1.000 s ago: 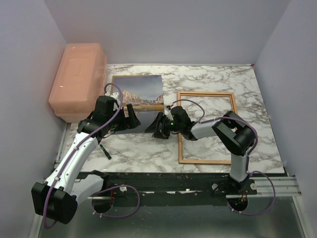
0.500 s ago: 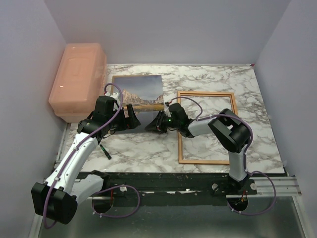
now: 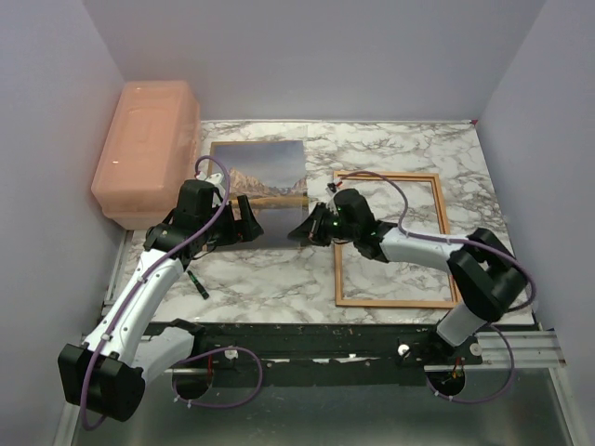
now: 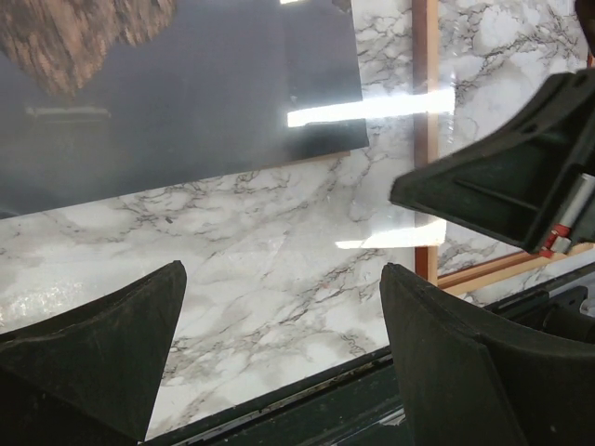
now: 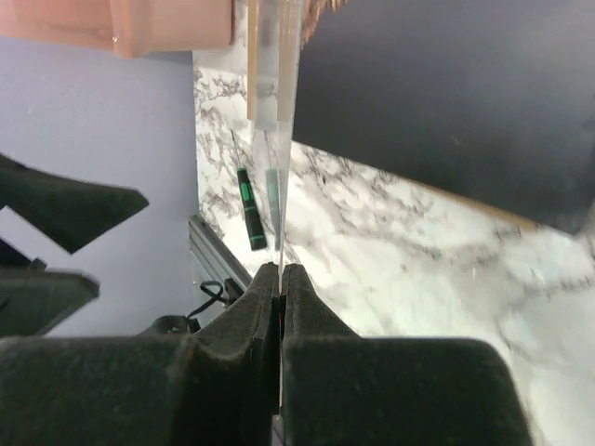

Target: Put the photo into the frame

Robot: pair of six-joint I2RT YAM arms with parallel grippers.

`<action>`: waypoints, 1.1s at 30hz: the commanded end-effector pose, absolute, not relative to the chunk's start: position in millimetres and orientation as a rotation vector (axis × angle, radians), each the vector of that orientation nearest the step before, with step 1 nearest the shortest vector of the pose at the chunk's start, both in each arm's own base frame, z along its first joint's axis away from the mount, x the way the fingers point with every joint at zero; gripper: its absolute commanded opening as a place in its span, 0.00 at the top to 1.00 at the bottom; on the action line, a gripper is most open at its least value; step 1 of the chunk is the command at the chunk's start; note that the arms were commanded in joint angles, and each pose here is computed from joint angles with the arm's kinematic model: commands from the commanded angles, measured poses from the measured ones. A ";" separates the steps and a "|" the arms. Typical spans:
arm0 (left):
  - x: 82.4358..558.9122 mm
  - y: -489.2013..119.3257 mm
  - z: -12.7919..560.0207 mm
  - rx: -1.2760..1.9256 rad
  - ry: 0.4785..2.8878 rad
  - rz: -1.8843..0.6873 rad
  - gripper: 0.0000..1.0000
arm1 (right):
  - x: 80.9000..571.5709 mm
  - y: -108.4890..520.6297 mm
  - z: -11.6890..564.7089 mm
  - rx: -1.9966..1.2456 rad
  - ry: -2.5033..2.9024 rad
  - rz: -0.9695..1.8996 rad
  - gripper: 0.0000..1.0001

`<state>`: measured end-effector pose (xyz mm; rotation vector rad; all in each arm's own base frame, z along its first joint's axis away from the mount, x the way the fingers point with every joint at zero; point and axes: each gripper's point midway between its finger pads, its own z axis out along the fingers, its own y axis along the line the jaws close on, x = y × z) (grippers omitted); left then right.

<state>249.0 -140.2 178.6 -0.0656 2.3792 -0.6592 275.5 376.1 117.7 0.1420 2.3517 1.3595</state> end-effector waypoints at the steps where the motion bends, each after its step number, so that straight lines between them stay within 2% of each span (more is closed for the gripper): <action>1: 250.8 -139.9 190.7 -0.067 2.340 -0.674 0.12 | 255.9 332.6 105.1 0.190 2.421 1.160 0.99; 7: 250.1 -142.9 193.1 -0.065 2.333 -0.699 0.13 | 212.7 275.5 99.5 0.251 2.489 1.008 0.99; 13: 250.6 -145.9 193.7 -0.064 2.329 -0.720 0.13 | 173.8 225.3 87.2 0.296 2.582 0.839 0.93; 18: 250.9 -147.5 190.6 -0.064 2.335 -0.731 0.13 | 167.6 196.4 85.1 0.347 2.595 0.677 0.38; 21: 250.6 -147.6 188.7 -0.065 2.340 -0.730 0.12 | 175.1 192.5 89.6 0.344 2.577 0.623 0.20; 25: 249.6 -146.8 189.5 -0.065 2.340 -0.728 0.12 | 189.0 192.6 88.5 0.335 2.587 0.554 0.08; 30: 248.5 -145.7 192.5 -0.060 2.334 -0.722 0.12 | 213.4 192.1 77.7 0.337 2.605 0.566 0.07; 33: 248.4 -146.1 193.8 -0.058 2.330 -0.726 0.12 | 229.7 194.0 79.7 0.356 2.587 0.711 0.08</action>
